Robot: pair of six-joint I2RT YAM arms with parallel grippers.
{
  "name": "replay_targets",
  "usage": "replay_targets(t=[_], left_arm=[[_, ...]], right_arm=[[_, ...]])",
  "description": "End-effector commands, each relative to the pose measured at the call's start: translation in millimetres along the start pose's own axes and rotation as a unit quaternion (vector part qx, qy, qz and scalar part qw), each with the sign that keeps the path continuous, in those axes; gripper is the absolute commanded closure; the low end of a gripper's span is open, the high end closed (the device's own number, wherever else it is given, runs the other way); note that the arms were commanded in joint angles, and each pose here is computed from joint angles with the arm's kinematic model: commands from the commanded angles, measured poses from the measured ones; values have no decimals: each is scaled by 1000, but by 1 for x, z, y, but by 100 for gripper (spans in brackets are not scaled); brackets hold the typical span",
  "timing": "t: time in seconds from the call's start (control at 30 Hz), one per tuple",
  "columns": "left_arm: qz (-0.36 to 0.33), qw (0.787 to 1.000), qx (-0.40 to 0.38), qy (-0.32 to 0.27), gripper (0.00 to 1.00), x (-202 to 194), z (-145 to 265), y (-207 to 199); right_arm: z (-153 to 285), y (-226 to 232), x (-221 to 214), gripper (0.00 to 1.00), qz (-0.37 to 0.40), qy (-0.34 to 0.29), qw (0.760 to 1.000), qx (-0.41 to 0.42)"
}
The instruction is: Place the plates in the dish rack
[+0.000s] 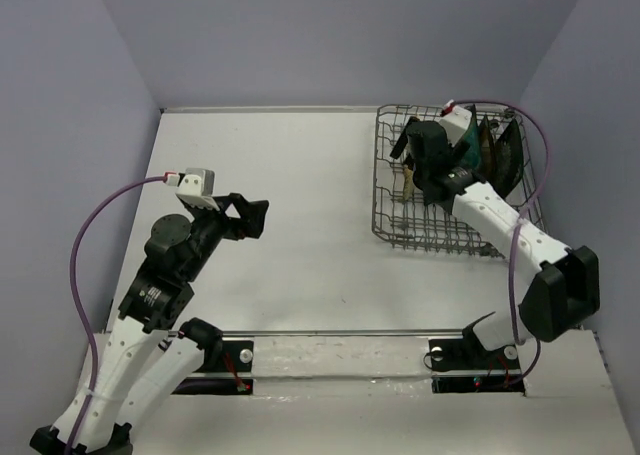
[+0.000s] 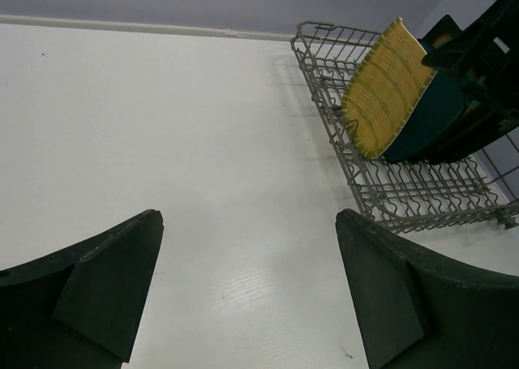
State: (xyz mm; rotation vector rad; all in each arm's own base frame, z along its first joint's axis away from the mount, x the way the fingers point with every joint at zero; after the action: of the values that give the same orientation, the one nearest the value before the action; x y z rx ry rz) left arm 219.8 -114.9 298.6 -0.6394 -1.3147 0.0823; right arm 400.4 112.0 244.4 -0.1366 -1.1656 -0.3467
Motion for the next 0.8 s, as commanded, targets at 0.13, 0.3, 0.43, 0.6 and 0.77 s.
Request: replay_targets(t=[0.13, 0.3, 0.43, 0.6, 0.77], left_arm=[[3, 999, -14, -30, 1, 19, 2, -8], [15, 998, -34, -58, 1, 42, 10, -23], [22, 992, -62, -105, 1, 79, 25, -43], [17, 986, -102, -129, 1, 95, 32, -60], [32, 988, -107, -103, 1, 79, 17, -58]], right_arm=[[89, 10, 77, 0, -48, -119, 971, 202], [148, -3, 98, 0, -30, -170, 940, 294], [187, -30, 111, 0, -49, -214, 924, 314], [230, -74, 123, 0, -91, -282, 902, 313], [225, -75, 113, 0, -83, -284, 904, 309]])
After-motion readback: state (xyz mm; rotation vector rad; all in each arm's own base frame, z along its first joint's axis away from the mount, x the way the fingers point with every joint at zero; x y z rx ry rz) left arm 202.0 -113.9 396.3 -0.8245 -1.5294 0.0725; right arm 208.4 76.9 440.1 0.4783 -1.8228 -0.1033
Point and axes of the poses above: each gripper's point midway between its finger pads, its own z axis back along the fingers, its own y axis along the line the jaws close on, x = y × z, the point moved 2 cm from there along z, back along the fingers, and after that the axes turned 10 degrees about z, right-handed, at the moved point
